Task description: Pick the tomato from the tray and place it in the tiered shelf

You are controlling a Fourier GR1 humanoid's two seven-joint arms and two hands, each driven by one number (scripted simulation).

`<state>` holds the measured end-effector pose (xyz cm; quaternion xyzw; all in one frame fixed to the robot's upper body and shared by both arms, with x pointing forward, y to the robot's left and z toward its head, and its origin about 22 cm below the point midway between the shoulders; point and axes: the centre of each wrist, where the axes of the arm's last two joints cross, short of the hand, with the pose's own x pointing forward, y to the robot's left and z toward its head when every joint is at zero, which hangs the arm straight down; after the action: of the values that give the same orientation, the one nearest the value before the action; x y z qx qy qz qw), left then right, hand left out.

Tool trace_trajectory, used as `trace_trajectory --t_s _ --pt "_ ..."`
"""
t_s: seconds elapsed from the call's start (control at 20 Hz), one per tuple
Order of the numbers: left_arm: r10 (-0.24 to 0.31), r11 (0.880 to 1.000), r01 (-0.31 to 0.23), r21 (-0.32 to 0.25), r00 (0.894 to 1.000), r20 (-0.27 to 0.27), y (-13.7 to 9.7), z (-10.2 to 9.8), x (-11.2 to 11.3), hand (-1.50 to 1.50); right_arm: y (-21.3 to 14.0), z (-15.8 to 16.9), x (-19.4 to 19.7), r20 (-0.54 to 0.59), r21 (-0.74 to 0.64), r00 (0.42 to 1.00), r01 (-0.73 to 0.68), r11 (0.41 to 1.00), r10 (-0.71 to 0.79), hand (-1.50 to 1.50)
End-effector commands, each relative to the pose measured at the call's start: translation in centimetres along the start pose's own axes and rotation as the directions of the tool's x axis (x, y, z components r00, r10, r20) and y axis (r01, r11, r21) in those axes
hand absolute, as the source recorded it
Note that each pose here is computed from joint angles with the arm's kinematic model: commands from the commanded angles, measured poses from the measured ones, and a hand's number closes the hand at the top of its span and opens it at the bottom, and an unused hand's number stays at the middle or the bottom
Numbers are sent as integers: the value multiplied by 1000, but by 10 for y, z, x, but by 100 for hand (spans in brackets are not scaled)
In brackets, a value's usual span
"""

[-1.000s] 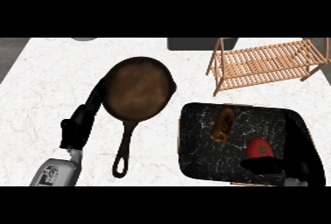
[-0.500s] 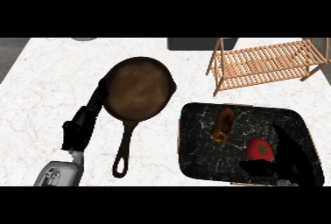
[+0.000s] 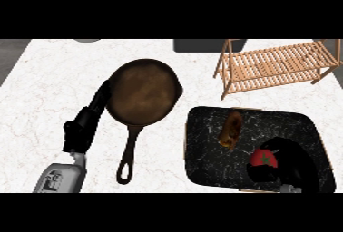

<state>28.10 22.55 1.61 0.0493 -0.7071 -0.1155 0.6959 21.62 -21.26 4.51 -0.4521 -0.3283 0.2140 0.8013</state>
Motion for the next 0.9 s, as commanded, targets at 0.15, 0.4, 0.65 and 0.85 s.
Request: trace_trajectory --t_s 0.15,0.4,0.65,0.85 --pt "11 1000 -11 1 1000 -11 -3 -1 -1 0 26 27 6 244 55 967 -86 995 70 150" --pt "7 1000 -7 -24 1000 0 -7 -4 9 0 40 68 44 653 111 744 -277 954 140 150" --pt "5 1000 -5 -16 1000 -9 -1 1 -4 0 19 81 38 721 173 689 -71 982 -77 150" --pt "-7 1000 7 -4 1000 -25 3 6 -10 0 -19 119 43 741 249 604 157 956 -293 150"
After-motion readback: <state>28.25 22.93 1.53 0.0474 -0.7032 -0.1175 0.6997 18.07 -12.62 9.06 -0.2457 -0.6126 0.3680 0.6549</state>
